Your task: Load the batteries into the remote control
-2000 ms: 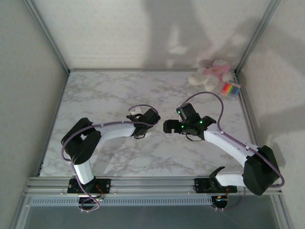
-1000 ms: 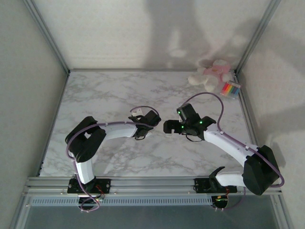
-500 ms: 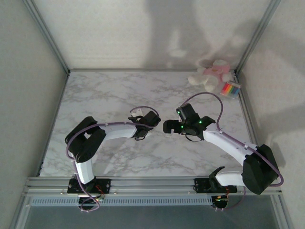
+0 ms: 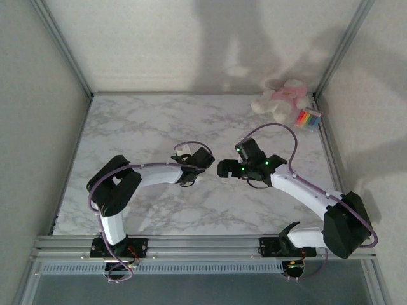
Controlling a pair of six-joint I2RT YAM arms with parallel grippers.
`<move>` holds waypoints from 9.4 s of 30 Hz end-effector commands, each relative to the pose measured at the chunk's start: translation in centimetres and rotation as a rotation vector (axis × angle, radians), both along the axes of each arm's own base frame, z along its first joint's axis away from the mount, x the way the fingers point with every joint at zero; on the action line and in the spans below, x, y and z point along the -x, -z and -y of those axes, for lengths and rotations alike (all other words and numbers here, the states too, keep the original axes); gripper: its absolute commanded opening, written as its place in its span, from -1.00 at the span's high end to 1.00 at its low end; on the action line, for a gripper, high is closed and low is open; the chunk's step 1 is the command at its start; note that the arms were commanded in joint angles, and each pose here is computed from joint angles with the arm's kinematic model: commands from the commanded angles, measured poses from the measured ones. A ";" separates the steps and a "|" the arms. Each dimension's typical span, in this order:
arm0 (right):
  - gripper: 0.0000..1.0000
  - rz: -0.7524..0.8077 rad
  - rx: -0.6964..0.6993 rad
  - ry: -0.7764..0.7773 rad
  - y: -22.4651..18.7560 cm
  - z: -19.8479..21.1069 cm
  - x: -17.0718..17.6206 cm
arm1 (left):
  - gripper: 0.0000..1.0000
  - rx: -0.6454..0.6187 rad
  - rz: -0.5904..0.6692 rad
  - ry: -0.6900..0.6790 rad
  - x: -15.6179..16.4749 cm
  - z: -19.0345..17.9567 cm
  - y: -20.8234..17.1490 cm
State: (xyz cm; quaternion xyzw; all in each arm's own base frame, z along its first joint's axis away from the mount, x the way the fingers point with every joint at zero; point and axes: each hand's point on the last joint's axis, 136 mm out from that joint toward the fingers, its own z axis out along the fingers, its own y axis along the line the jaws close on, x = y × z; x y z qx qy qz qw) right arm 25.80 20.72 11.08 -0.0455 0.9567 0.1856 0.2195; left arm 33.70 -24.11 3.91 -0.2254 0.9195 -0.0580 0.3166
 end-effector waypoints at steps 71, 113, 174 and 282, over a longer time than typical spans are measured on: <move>-0.86 -0.466 -0.187 0.778 7.0 -14.7 -4.4 | -0.99 0.267 0.102 0.134 1.8 -13.4 -8.7; -0.75 -0.480 -0.166 0.727 7.3 -14.9 -3.0 | -0.99 0.277 0.090 0.134 1.7 -13.3 -8.0; -0.59 -0.485 -0.171 0.729 7.9 -14.6 -2.8 | -0.99 0.310 0.090 0.169 1.9 -12.5 -8.0; -0.74 -0.550 -0.151 0.439 8.3 -16.7 -0.6 | 0.58 0.419 -0.144 0.066 -5.7 -10.1 1.7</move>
